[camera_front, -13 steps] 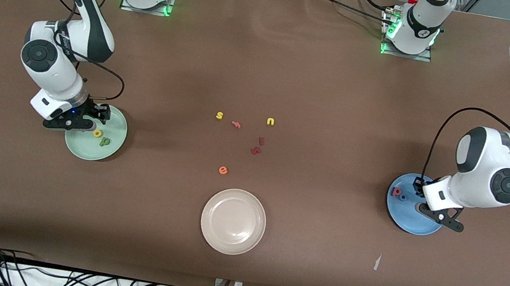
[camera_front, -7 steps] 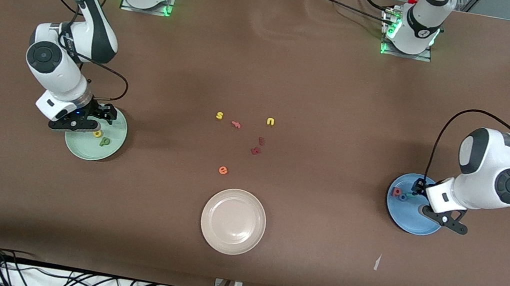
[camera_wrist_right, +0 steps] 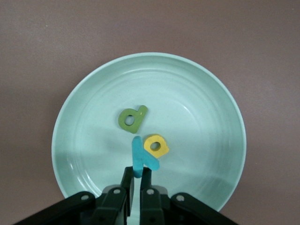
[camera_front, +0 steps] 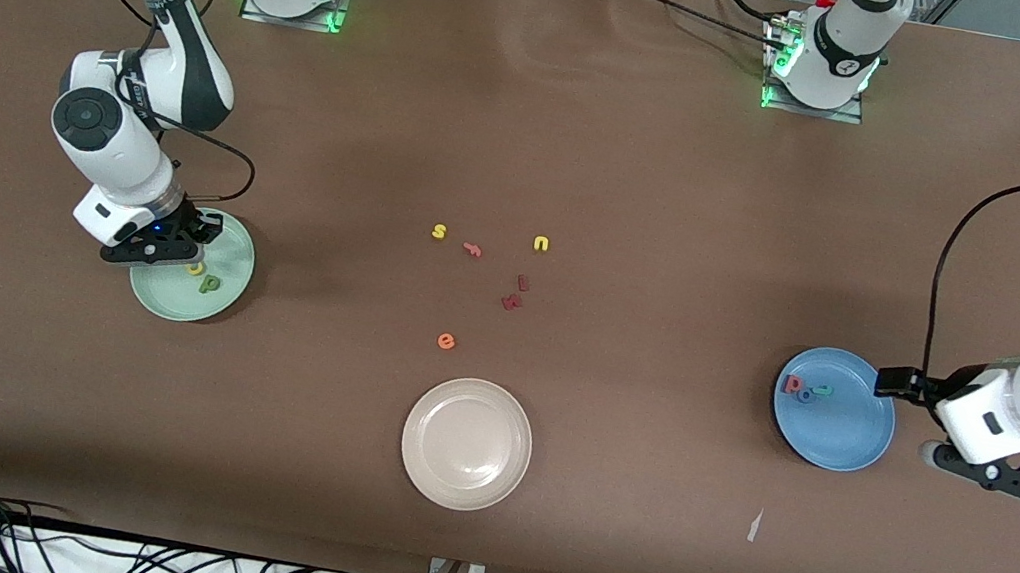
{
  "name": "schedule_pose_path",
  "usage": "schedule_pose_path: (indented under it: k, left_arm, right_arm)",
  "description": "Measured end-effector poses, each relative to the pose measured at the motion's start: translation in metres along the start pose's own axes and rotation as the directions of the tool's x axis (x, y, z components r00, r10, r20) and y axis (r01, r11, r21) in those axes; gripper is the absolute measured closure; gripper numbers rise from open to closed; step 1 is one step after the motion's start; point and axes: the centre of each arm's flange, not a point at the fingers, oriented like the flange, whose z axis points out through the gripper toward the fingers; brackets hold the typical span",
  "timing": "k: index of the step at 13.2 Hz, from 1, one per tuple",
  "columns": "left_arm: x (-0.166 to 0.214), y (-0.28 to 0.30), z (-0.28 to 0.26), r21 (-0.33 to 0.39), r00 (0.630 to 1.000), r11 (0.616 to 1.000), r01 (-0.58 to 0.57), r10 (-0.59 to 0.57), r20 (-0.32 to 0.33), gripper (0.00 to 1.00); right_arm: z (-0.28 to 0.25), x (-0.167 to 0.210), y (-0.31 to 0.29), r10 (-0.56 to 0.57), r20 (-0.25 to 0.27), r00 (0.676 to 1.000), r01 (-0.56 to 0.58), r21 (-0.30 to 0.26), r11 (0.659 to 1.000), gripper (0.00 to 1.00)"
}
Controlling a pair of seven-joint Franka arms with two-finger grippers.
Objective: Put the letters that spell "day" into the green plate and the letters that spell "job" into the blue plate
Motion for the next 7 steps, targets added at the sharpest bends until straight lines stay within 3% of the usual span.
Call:
schedule_pose_path:
  k: [4,7]
  left_arm:
    - [-0.012,0.067,-0.053,0.021,0.995,0.998,0.065,-0.066,0.074,0.00]
    - [-0.026,0.073,-0.086,0.029,0.997,0.997,0.069,-0.070,0.043,0.00]
  right_arm:
    - [0.038,-0.003,0.020,0.015,0.009,1.000,-0.015,0.034,0.999,0.91]
    - [0.044,-0.002,0.039,0.069,-0.012,0.998,-0.069,0.065,0.996,0.91]
